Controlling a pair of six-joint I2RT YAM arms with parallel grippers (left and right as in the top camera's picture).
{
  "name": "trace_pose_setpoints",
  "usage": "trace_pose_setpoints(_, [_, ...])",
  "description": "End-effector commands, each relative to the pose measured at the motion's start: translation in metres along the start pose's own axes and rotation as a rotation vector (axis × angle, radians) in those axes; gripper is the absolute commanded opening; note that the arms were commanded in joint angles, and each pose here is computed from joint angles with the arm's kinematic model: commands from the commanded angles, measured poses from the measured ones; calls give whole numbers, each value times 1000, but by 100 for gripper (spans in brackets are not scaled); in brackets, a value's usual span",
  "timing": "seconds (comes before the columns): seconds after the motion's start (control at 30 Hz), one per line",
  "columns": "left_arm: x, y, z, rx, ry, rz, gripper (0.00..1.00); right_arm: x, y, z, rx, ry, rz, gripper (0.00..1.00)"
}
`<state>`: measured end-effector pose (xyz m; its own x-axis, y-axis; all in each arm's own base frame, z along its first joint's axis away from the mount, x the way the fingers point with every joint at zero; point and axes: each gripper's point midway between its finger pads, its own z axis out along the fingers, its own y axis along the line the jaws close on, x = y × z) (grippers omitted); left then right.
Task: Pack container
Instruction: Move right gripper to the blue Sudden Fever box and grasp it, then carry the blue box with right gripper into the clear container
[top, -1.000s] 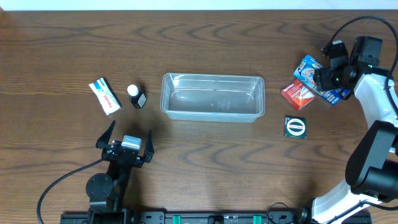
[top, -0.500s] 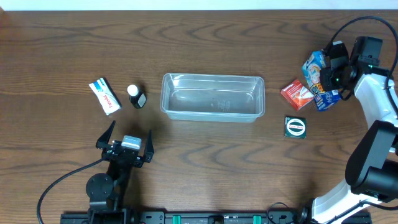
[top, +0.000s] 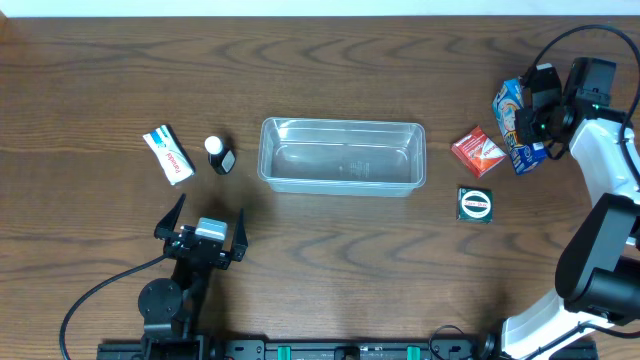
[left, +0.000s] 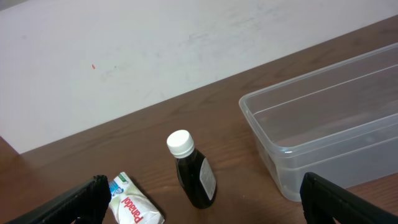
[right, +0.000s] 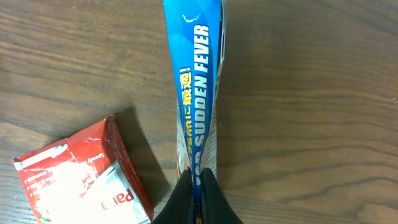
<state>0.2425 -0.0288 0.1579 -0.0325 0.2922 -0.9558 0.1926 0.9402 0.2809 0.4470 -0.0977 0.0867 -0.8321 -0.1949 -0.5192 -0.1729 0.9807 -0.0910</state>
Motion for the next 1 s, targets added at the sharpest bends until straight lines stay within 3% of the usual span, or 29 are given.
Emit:
trace_pose_setpoints(0.0, [15,-5,1,15,41,-11,98,-46,-5,-45,19,-155,-34,1])
trace_pose_setpoints(0.23, [15,-5,1,15,41,-12,98,-111,80,-148,-266,-522,-328,1])
trace_pose_setpoints(0.43, [15,-5,1,15,41,-11,98,-121,169,-223,-424,-710,-606,1])
trace_pose_setpoints(0.53, [15,-5,1,15,41,-11,98,-112,206,-226,-431,-698,-754,1])
trace_pose_setpoints(0.7, [15,-5,1,15,41,-11,98,-92,251,-206,-314,-553,-953,1])
trace_pose_setpoints(0.97, [15,-5,1,15,41,-11,98,-77,290,-203,-156,-454,-1099,1])
